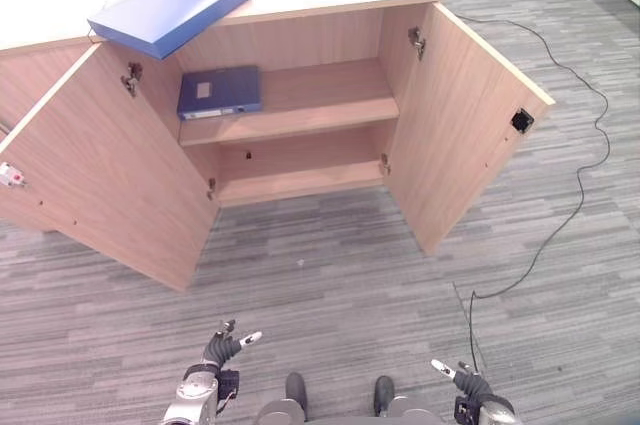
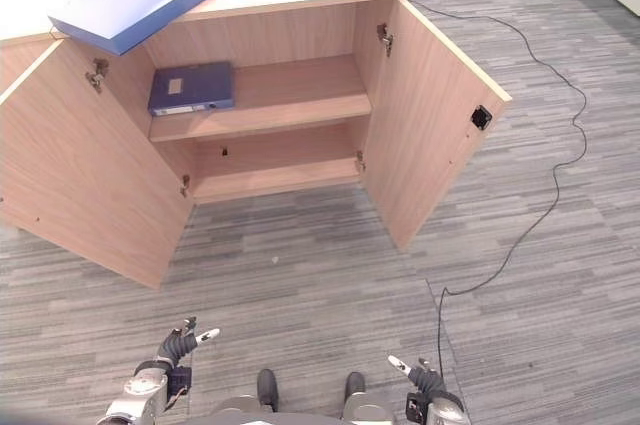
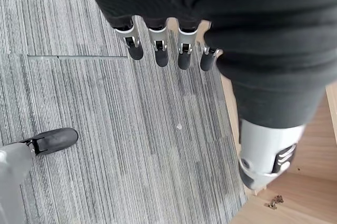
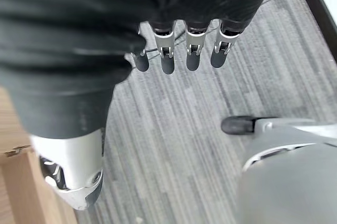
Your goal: Put the empty folder in the office cabinet
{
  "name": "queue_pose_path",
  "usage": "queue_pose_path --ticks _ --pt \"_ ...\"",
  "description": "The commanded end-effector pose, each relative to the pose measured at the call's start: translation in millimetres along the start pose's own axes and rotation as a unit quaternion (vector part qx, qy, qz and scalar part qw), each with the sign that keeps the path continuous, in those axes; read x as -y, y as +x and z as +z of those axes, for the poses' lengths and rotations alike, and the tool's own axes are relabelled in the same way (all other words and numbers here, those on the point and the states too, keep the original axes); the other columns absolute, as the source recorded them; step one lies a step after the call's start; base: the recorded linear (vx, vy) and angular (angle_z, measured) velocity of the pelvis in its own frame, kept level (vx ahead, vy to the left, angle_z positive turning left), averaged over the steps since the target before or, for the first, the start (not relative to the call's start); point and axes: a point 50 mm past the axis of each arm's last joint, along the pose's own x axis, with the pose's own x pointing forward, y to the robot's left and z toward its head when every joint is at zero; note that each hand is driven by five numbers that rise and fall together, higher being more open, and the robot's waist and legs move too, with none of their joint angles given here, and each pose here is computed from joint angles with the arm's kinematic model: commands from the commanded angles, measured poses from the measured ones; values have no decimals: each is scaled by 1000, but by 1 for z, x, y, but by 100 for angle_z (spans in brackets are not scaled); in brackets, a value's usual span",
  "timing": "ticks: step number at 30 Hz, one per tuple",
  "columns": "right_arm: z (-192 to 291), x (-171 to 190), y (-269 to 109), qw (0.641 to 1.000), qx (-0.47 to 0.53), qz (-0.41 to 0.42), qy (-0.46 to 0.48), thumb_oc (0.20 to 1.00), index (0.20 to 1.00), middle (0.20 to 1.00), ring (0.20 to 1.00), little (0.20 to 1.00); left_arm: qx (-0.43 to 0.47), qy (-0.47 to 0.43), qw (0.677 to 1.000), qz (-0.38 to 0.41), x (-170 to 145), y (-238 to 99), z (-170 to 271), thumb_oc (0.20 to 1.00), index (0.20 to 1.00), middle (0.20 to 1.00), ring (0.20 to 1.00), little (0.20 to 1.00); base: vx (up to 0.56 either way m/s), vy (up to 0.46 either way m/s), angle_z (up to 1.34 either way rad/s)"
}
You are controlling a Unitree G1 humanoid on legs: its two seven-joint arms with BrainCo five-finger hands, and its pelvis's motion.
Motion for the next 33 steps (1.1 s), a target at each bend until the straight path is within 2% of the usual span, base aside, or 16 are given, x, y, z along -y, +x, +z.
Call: queue_pose_path --ticks 1,14,27,29,33 --pt "12 3 3 1000 14 -3 17 1000 1000 1000 1000 1000 38 11 999 -3 0 5 19 1000 1000 1000 1000 1000 59 -88 2" --pt "16 19 2 1000 20 -16 8 1000 1000 1000 1000 1000 60 -5 998 0 0 11 38 1000 1000 1000 1000 1000 13 -98 24" --pt "18 14 2 1000 19 -7 -22 1000 1000 1000 1000 1000 22 -27 999 29 -11 8 18 1000 1000 1000 1000 1000 342 106 -5" --pt "10 8 2 999 4 6 -48 1000 1000 1000 1000 1000 -9 -23 999 36 -14 5 2 1000 1000 1000 1000 1000 471 238 -65" --pt "5 -4 2 998 -3 23 -55 1000 1000 1000 1000 1000 -18 -8 999 41 -21 3 -3 1000 1000 1000 1000 1000 279 196 -13"
